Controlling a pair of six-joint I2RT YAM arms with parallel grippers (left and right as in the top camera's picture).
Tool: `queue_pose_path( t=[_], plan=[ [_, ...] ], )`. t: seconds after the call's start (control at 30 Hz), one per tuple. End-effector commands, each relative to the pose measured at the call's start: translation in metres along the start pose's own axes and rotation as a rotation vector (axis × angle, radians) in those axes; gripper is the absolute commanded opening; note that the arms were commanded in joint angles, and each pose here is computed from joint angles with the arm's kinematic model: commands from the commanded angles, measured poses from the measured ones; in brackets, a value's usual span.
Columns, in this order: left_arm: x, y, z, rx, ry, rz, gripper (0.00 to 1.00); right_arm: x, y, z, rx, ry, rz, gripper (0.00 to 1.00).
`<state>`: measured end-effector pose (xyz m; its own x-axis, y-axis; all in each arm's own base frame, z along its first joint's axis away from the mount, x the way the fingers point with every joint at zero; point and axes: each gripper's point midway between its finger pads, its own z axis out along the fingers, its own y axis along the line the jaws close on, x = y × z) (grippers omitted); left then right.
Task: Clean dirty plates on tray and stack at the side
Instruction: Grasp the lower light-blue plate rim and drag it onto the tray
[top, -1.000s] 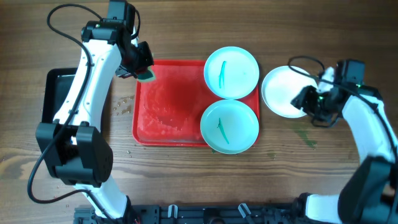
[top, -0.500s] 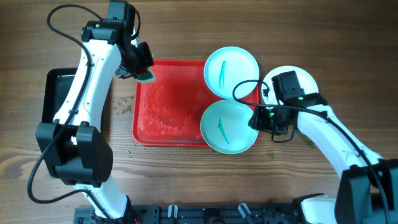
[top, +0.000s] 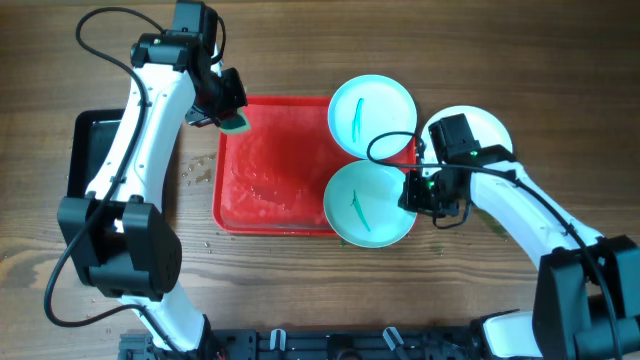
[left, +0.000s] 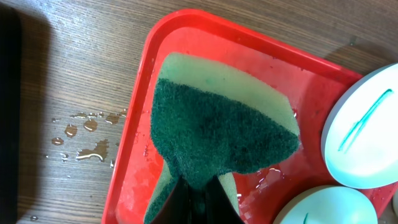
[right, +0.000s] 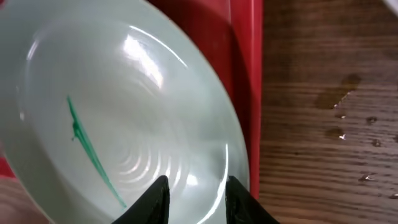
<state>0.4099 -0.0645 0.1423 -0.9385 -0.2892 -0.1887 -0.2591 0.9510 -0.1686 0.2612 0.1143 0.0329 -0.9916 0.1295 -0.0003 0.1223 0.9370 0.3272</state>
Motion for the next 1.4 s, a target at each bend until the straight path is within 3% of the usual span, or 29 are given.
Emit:
queue_pose_path(
  t=[0.0,0.23,0.87,1.0,1.03,1.07,1.27,1.37],
  plan=[
    [0.002,-0.002,0.004,0.004,0.012,-0.002,0.04,-0.020,0.012,-0.026,0.004,-0.074,-0.044,0.31],
    [0.002,-0.002,0.004,0.004,0.012,-0.002,0.04,-0.012,-0.021,-0.017,0.155,-0.073,0.009,0.32],
    [0.002,-0.002,0.004,0.004,0.012,-0.002,0.04,0.000,-0.002,0.026,0.104,0.018,-0.102,0.31],
    [0.002,-0.002,0.004,0.004,0.011,-0.002,0.04,0.006,0.019,0.028,0.021,0.041,-0.185,0.25],
    [0.002,-0.002,0.004,0.004,0.011,-0.002,0.04,0.008,0.024,0.029,0.020,0.046,-0.201,0.18],
    [0.002,-0.002,0.004,0.004,0.011,-0.002,0.04,0.009,0.029,0.029,0.018,0.046,-0.221,0.06],
    [0.002,-0.002,0.004,0.004,0.012,-0.003,0.04,-0.010,0.084,0.004,-0.090,-0.003,-0.188,0.04],
    [0.002,-0.002,0.004,0.004,0.012,-0.002,0.04,-0.041,0.123,0.002,-0.194,-0.144,-0.103,0.04]
  ],
)
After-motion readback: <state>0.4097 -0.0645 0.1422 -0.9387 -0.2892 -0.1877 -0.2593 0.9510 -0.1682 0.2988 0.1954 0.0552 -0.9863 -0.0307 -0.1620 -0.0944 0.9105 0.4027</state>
